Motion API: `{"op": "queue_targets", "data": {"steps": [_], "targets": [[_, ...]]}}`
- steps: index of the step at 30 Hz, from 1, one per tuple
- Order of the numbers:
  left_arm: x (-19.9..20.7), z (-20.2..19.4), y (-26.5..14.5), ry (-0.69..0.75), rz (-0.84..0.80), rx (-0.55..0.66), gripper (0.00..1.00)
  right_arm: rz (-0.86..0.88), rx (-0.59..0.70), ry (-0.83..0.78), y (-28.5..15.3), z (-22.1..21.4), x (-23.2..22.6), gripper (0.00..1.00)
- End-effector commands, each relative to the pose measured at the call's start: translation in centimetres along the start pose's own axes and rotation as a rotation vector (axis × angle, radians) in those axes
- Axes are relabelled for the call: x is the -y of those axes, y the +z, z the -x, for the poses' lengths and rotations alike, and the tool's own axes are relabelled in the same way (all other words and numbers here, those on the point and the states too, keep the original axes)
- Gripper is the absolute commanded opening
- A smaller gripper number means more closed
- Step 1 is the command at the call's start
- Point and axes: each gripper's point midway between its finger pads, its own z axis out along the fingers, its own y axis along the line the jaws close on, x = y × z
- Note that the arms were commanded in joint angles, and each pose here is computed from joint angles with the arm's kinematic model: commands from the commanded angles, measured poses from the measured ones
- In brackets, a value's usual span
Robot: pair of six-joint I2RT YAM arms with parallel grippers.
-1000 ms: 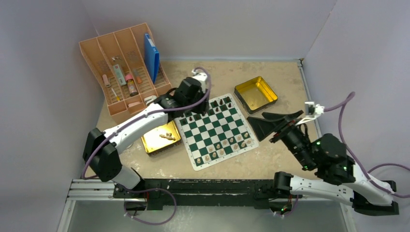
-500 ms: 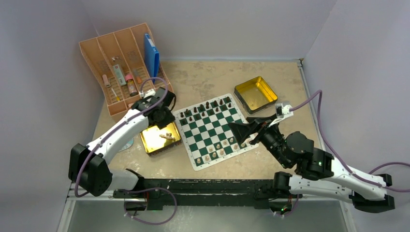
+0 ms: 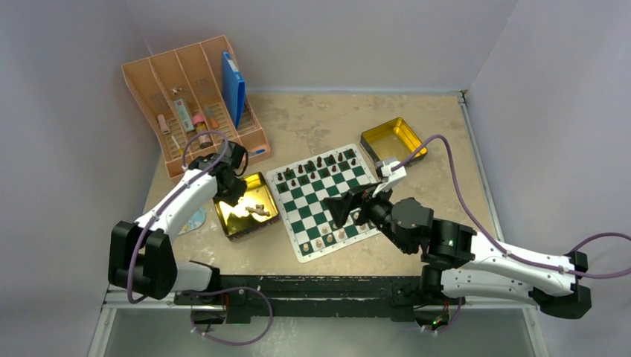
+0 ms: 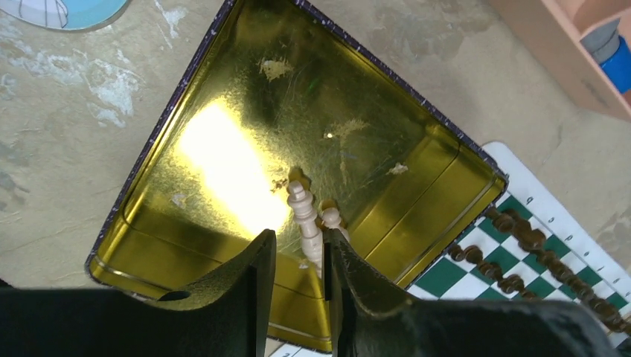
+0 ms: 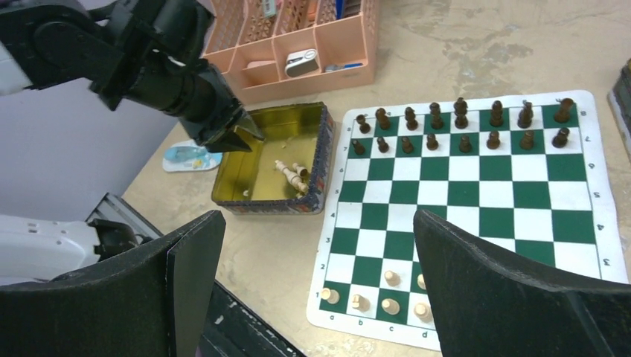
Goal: Set up the chess pieces on the board
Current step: Pick up the chess piece from the storage box.
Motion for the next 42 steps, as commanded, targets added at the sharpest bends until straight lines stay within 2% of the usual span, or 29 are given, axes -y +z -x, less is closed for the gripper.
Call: {"op": "queue_targets", "data": {"steps": [1, 14, 26, 34, 42], "targets": [[0.7, 0.9, 1.3, -0.081, 0.006, 0.042, 0.29, 0.09, 0.086, 0.041, -0.4, 3.2, -2.2, 0.98], [1.2, -1.6, 4.7, -0.082, 0.016, -0.042, 0.32, 0.1, 0.095, 0.036, -0.6, 3.8, -2.5, 0.98], [0.6, -2.9, 6.2, -0.095, 0.041, -0.078, 0.31, 0.113, 0.09, 0.054, -1.0, 4.0, -2.7, 0.98], [0.9, -2.6, 5.3, -0.093, 0.035, -0.083, 0.18, 0.113, 0.085, 0.068, -1.2, 3.9, -2.5, 0.98], [3.1, 0.6, 0.5, -0.12, -0.102, 0.004, 0.11, 0.172, 0.058, 0.112, -1.5, 3.0, -3.4, 0.96]]}}
